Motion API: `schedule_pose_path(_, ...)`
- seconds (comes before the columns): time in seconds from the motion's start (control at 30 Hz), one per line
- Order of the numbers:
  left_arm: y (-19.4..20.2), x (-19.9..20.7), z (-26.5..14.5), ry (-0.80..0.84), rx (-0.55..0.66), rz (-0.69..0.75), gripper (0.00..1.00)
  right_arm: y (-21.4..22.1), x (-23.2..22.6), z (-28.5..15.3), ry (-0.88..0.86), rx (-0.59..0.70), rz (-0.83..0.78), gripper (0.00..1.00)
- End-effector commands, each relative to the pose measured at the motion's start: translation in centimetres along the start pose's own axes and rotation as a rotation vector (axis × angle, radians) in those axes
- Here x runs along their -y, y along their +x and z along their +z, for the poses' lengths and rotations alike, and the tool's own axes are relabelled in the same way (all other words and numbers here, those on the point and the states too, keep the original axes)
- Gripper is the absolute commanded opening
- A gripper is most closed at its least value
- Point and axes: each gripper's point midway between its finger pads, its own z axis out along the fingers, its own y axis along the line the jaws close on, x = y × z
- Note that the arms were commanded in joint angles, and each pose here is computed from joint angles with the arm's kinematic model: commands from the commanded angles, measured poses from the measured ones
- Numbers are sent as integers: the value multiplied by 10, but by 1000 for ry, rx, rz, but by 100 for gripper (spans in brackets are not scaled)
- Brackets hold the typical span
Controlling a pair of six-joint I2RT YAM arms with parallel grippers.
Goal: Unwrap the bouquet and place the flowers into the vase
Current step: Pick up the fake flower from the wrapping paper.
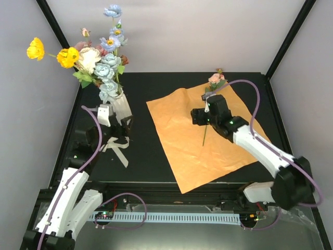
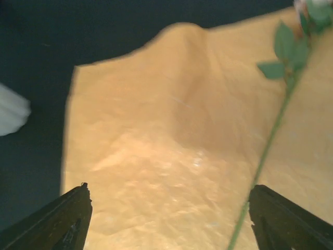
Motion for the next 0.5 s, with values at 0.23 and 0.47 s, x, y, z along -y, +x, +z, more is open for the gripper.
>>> schedule_pose_path(0.23, 38, 3, -1, 4, -75, 82, 99, 5, 94, 96, 176, -151, 201, 40)
schedule_pose_path(0.47, 46, 4, 2, 25, -70, 67, 99, 16, 130, 136, 242, -216, 264, 34)
